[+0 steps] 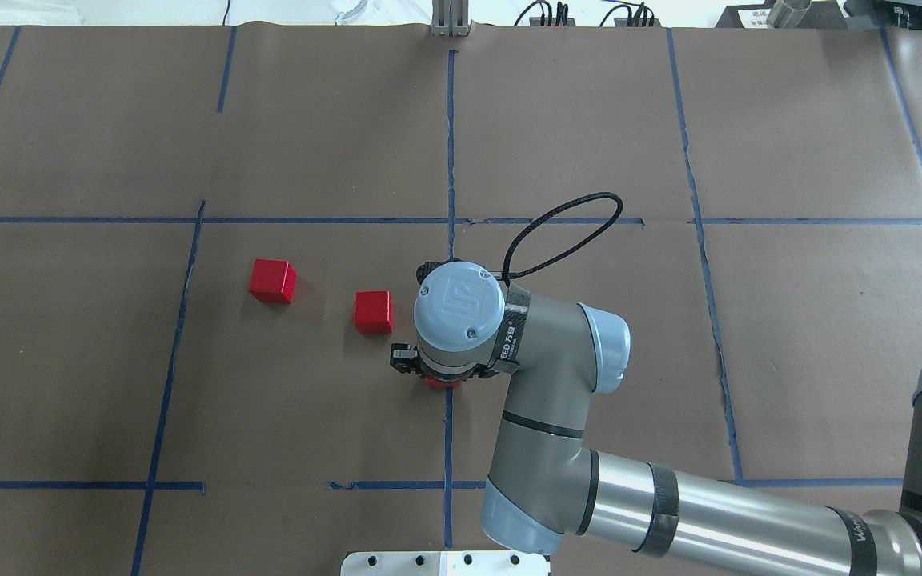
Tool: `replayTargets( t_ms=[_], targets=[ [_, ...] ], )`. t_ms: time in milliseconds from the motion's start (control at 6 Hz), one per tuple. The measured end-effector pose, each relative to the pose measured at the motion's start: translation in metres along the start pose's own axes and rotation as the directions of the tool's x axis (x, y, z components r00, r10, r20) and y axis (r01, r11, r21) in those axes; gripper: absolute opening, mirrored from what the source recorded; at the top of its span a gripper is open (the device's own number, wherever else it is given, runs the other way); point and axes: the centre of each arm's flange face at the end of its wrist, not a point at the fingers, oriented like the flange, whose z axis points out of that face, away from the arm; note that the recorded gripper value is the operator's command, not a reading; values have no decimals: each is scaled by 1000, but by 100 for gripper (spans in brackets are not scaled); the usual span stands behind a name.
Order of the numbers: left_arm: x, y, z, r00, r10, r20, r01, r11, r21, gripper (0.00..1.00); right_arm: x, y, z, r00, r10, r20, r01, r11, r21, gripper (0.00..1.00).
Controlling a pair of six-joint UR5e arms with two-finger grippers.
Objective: Form red blocks into L shape at center
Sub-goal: 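Carry the red cube with the right gripper toward the table center, then set the cube at center, open the right gripper while the left arm reaches in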
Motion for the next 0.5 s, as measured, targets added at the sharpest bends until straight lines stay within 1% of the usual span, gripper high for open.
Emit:
replayTargets(
  t_ms=[167,333,500],
  targets=[
    [0,0,0,1000,0,0,0,1000,0,100,1,0,0,1000,1,-2,-1,1000,-1,74],
    [0,0,0,1000,0,0,0,1000,0,100,2,0,0,1000,2,-7,-2,1000,-1,100],
    [0,0,0,1000,-1,0,1,1000,0,100,3,0,1,1000,3,-13,-3,1000,-1,100]
  ],
)
